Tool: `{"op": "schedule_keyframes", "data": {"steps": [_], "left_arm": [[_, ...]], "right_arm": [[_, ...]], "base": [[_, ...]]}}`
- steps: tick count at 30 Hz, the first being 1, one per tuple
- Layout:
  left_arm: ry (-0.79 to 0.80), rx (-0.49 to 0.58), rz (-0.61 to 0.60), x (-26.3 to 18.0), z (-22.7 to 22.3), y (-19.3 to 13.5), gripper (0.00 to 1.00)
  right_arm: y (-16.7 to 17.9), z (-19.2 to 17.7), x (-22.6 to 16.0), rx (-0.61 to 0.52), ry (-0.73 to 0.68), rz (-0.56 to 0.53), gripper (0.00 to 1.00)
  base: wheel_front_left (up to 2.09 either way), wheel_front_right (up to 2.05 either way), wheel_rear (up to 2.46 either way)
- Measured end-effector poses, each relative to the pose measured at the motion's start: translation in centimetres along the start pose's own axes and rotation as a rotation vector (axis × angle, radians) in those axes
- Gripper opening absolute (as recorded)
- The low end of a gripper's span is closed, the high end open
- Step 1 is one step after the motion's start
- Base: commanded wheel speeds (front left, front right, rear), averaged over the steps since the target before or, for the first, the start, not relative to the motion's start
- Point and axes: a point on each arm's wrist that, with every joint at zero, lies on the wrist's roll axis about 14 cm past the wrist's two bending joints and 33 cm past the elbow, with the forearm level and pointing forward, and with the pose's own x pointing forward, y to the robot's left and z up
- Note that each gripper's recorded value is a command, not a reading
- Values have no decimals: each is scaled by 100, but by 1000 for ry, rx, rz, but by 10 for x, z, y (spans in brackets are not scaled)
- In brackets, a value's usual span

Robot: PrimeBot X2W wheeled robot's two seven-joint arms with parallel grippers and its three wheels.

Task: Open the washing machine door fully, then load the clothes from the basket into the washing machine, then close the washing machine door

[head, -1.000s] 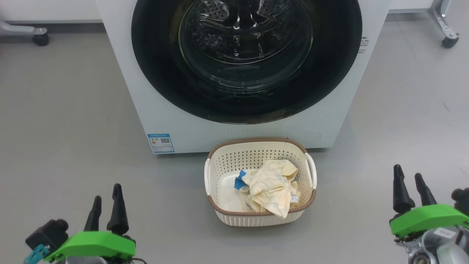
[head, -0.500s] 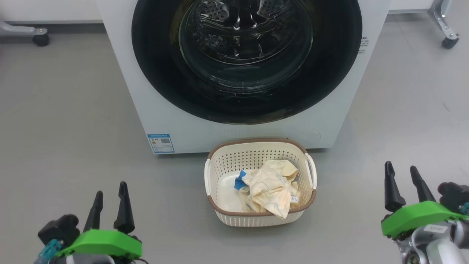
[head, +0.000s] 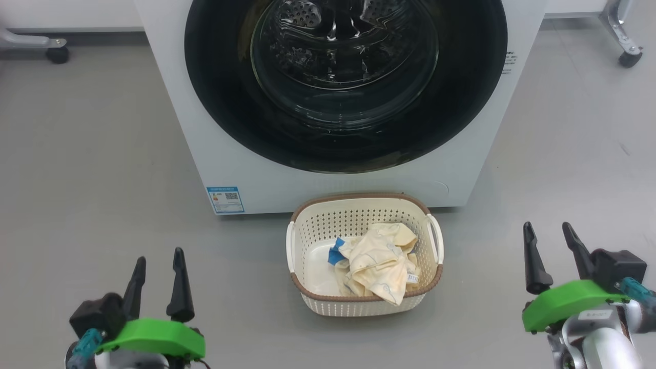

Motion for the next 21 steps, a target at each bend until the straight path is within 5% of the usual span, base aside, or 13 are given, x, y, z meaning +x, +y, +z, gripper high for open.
{"op": "schedule_keyframes", "data": {"steps": [21], "left_arm": [[7, 182, -78, 6, -6, -15, 100]], "right_arm": [[15, 3, 4, -220, -23, 72, 100]], "base": [[0, 0, 0]]}}
